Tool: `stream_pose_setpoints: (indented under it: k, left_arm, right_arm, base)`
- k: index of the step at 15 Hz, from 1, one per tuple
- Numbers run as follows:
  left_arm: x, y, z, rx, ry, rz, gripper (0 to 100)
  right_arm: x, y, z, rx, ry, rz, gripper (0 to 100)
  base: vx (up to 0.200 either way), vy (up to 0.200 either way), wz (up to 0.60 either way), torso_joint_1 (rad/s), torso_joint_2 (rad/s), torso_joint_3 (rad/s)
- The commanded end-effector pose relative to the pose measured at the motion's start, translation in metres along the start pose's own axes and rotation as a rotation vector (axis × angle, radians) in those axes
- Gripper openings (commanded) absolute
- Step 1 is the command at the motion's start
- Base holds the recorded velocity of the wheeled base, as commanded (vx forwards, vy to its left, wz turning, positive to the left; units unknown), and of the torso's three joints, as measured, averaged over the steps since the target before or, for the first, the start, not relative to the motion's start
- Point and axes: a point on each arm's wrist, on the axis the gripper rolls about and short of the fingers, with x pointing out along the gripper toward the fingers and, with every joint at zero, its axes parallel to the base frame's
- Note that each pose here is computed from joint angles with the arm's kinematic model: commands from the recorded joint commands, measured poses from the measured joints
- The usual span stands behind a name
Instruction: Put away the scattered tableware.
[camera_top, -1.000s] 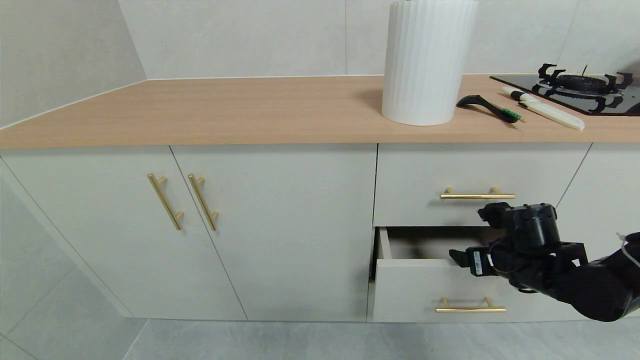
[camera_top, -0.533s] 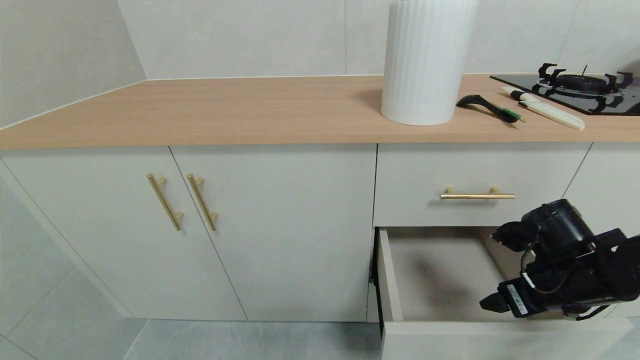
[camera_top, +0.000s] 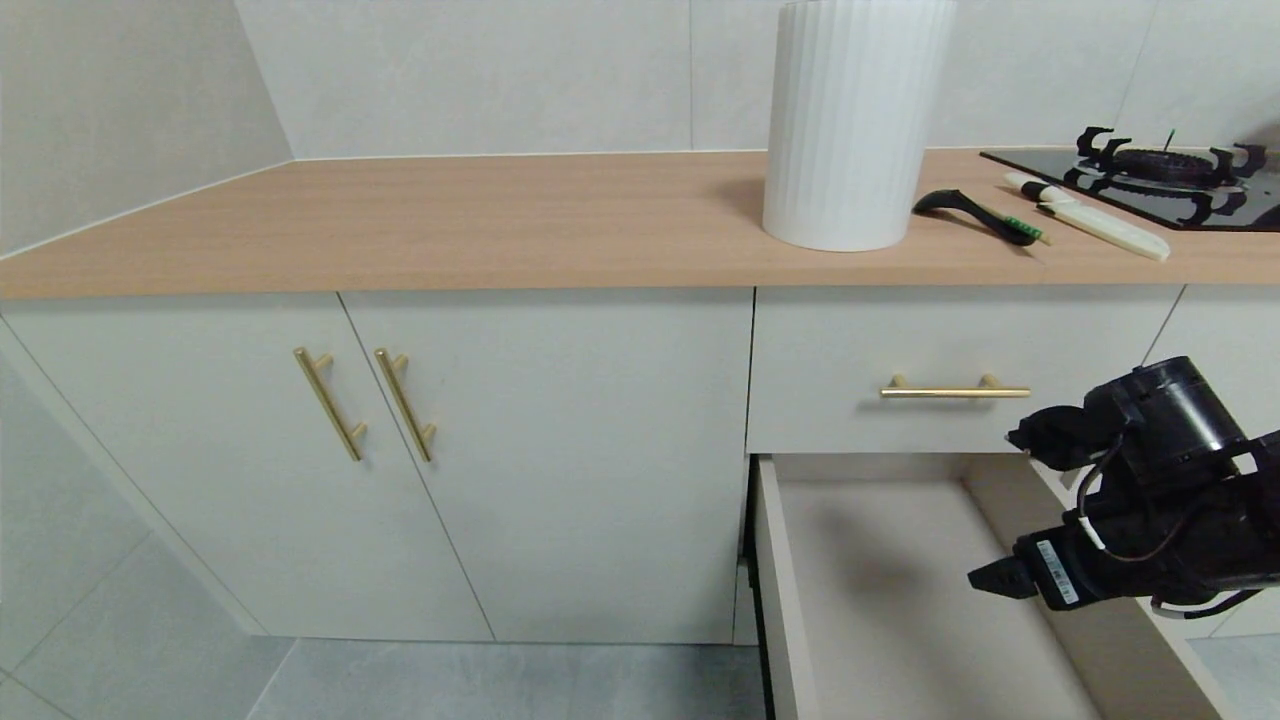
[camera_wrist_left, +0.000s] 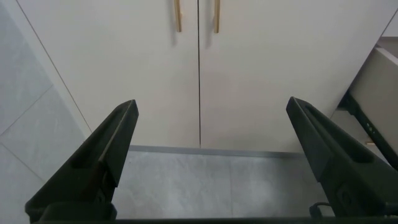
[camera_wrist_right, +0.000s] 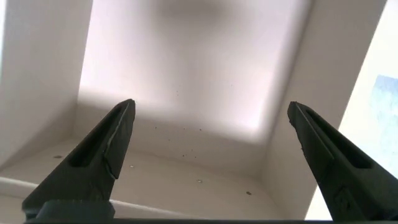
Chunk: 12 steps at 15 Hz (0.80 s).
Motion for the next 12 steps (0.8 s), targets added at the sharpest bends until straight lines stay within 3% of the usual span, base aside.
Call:
stream_pose_setpoints:
  k: [1,6,12]
  left_arm:
    - [0.000,0.000,0.000,0.000,0.000,0.002,100]
    - [0.000,0.000,0.000,0.000,0.000,0.000,100]
    - [0.000,0.000,0.000,0.000,0.000,0.000,100]
  right_arm:
    - [0.015,0.007,-0.007,-0.029,0.089,0.009,100]
    - [0.035,0.030,-0.035,-0.204,0.409,0.042,100]
    - [0.033,0.035,-0.043,-0.258,0.492,0.049,100]
  base:
    - [0.000,0.000,0.00,0.000,0.00,0.000]
    - [0.000,0.000,0.00,0.000,0.00,0.000]
    - [0.000,0.000,0.00,0.000,0.00,0.000]
